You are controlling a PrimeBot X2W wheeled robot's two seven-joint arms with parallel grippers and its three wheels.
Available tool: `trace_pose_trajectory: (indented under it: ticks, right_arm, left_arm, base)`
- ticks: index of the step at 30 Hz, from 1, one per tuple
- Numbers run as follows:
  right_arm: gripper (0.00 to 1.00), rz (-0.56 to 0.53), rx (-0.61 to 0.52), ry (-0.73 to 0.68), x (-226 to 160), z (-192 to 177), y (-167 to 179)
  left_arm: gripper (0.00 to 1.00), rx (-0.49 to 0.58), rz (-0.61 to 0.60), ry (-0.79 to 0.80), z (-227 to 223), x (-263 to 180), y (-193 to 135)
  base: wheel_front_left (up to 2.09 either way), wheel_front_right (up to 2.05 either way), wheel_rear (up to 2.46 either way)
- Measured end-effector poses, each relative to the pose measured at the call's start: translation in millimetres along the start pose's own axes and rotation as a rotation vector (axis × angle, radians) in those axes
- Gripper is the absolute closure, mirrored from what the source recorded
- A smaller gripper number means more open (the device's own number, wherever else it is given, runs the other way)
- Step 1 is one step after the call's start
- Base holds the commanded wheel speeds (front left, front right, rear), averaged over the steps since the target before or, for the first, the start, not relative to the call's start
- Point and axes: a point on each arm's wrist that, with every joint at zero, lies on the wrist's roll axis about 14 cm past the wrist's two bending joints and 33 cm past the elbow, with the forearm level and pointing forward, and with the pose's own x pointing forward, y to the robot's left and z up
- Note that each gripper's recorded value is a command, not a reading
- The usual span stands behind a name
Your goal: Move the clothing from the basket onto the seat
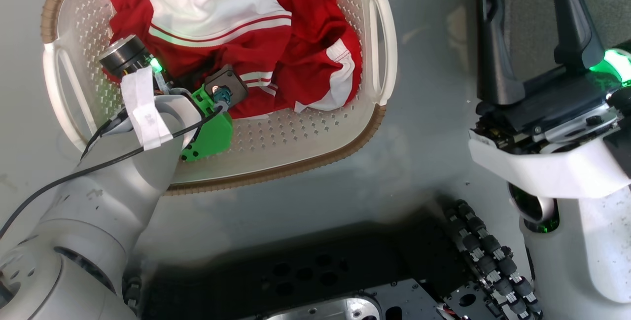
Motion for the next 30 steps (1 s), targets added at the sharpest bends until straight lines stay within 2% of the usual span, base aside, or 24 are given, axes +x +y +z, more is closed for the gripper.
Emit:
trace_pose_trajectory:
  ticks: [6,9,14,21,30]
  right_arm:
    - [0.0,-0.002,0.017,-0.04,5,19,-1]
    - [0.0,-0.016,0.058,-0.073,4,37,-3]
    - [0.0,0.0,0.062,-0.114,0,68,6]
    - [0.0,-0.017,0.123,-0.168,-25,115,11]
    - [0.0,-0.014,0.11,-0.231,-69,169,26]
  left_arm:
    - [1.0,-0.014,0.056,-0.039,15,-9,5]
    - [1.0,-0.016,0.075,-0.061,24,-20,0]
    - [1.0,-0.042,0.125,-0.132,51,-45,-5]
    - [1.0,-0.125,0.24,-0.236,86,-96,-10]
    - [1.0,-0.208,0.391,-0.407,134,-172,-18]
  base:
    - [0.0,0.0,0.0]
    - [0.0,0.0,0.0]
    - [0.0,0.0,0.0]
    - [0.0,0.0,0.0]
    - [0.0,0.0,0.0]
